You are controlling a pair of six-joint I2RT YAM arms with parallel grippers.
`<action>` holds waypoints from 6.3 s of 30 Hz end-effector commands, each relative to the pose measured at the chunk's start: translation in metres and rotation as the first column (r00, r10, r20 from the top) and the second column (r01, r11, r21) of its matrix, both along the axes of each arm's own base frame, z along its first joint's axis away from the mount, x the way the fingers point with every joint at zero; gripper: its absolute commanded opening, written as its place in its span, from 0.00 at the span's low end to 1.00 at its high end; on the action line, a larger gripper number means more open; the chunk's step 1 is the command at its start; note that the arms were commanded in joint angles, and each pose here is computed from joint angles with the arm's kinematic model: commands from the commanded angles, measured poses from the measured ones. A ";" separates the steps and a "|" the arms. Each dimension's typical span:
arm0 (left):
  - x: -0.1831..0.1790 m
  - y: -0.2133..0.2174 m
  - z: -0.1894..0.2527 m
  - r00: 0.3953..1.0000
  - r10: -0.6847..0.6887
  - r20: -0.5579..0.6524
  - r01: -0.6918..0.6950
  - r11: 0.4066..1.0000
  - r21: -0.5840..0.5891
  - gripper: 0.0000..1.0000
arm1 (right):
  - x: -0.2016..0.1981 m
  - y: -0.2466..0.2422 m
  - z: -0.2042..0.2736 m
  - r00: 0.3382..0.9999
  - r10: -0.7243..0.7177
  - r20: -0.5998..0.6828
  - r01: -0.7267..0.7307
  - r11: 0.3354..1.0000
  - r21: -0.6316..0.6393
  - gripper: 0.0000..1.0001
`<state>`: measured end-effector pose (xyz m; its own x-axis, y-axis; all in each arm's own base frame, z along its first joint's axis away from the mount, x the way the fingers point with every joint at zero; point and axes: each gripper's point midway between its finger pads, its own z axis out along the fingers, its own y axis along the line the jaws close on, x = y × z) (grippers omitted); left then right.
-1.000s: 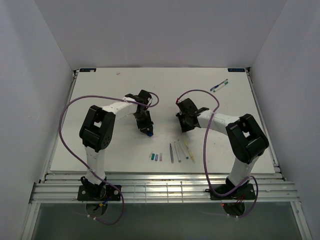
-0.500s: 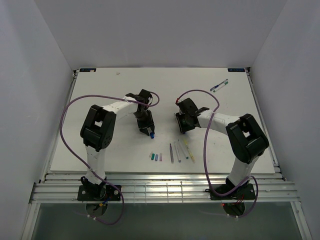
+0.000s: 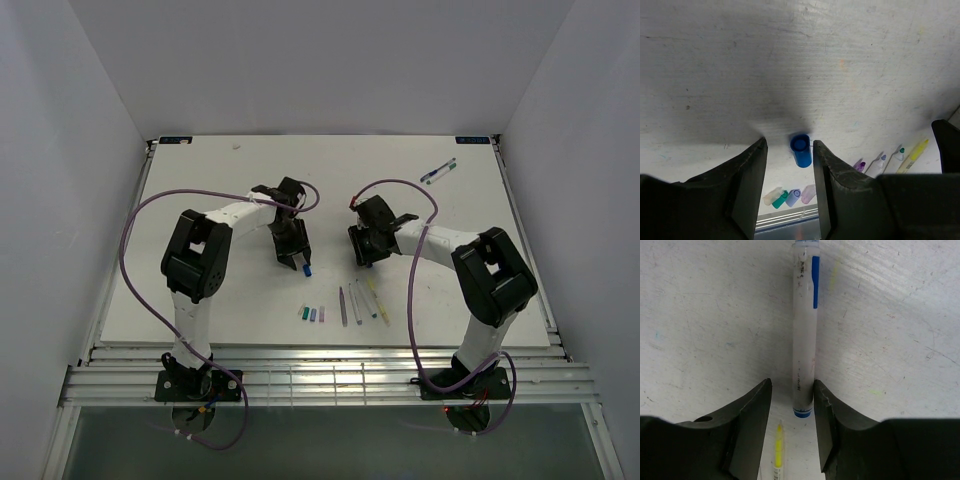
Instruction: Open the pen caps
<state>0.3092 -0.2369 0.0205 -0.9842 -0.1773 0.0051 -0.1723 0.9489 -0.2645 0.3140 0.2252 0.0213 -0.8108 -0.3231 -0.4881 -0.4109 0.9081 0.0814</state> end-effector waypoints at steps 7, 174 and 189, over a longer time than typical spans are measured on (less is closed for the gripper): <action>0.041 0.013 0.044 0.987 0.069 0.148 -0.066 0.997 -0.027 0.58 | 0.011 0.010 0.015 0.999 0.037 0.012 -0.037 0.999 0.009 0.52; 0.008 0.062 0.141 0.908 0.286 0.308 -0.193 0.935 -0.298 0.00 | -0.042 0.070 0.150 0.976 0.218 -0.007 -0.197 0.892 0.406 0.08; -0.016 0.023 0.068 0.973 0.134 0.190 -0.085 0.965 -0.247 0.00 | 0.045 -0.037 0.073 0.998 -0.019 -0.053 0.030 0.976 0.217 0.08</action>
<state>0.2852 -0.2054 0.0850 -0.9374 -0.3349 -0.0959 -0.2506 0.8395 -0.4822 0.3488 0.1954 0.1000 -0.8600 -0.1534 -0.4868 -0.3534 0.8671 0.3511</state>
